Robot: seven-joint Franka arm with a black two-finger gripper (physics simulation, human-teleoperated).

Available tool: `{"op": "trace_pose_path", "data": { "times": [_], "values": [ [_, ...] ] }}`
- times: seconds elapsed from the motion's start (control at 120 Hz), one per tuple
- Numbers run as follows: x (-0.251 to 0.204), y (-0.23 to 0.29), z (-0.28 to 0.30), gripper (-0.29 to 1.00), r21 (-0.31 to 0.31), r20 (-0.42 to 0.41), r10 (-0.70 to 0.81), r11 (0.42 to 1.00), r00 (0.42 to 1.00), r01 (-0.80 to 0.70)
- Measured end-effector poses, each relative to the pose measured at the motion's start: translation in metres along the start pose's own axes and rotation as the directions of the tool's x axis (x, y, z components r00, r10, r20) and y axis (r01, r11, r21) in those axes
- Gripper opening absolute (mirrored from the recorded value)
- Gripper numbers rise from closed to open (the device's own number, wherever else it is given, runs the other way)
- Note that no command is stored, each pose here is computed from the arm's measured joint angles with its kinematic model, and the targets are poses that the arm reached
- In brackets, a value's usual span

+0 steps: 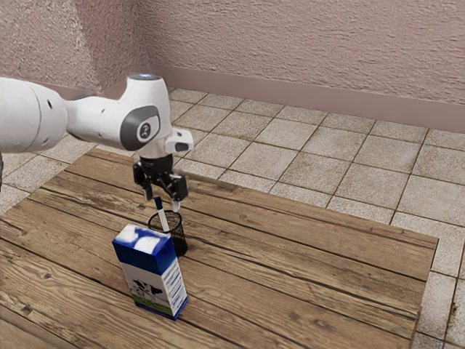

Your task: Take the marker out of the pen holder and place it to the left of the pen holder.

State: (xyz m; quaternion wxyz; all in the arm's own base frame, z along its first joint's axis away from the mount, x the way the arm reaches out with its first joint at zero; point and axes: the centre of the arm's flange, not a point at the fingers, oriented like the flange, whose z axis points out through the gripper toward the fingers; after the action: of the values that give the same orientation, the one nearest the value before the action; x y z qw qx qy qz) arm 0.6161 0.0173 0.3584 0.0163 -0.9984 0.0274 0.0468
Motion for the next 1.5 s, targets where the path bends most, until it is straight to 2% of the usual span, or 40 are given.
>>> {"op": "trace_pose_path", "data": {
  "times": [0.45,0.583,0.792,0.917,1.2,1.375,1.5],
  "values": [
    [0.0,-0.013,0.008,0.67,-0.01,0.003,-0.012,1.0,1.0,0.012],
    [0.0,-0.014,0.009,0.54,-0.012,0.003,-0.01,1.0,1.0,0.01],
    [0.0,-0.017,0.008,0.19,-0.014,0.002,-0.012,1.0,1.0,0.013],
    [0.0,-0.019,0.008,0.08,-0.013,0.002,-0.015,1.0,1.0,0.015],
    [-0.008,-0.021,0.003,0.0,-0.01,0.003,-0.016,1.0,1.0,0.016],
    [-0.033,-0.007,-0.059,-0.02,-0.03,-0.063,0.006,1.0,0.998,-0.008],
    [-0.037,-0.012,-0.082,-0.02,-0.046,-0.086,-0.01,0.999,0.996,0.007]
  ]
}}
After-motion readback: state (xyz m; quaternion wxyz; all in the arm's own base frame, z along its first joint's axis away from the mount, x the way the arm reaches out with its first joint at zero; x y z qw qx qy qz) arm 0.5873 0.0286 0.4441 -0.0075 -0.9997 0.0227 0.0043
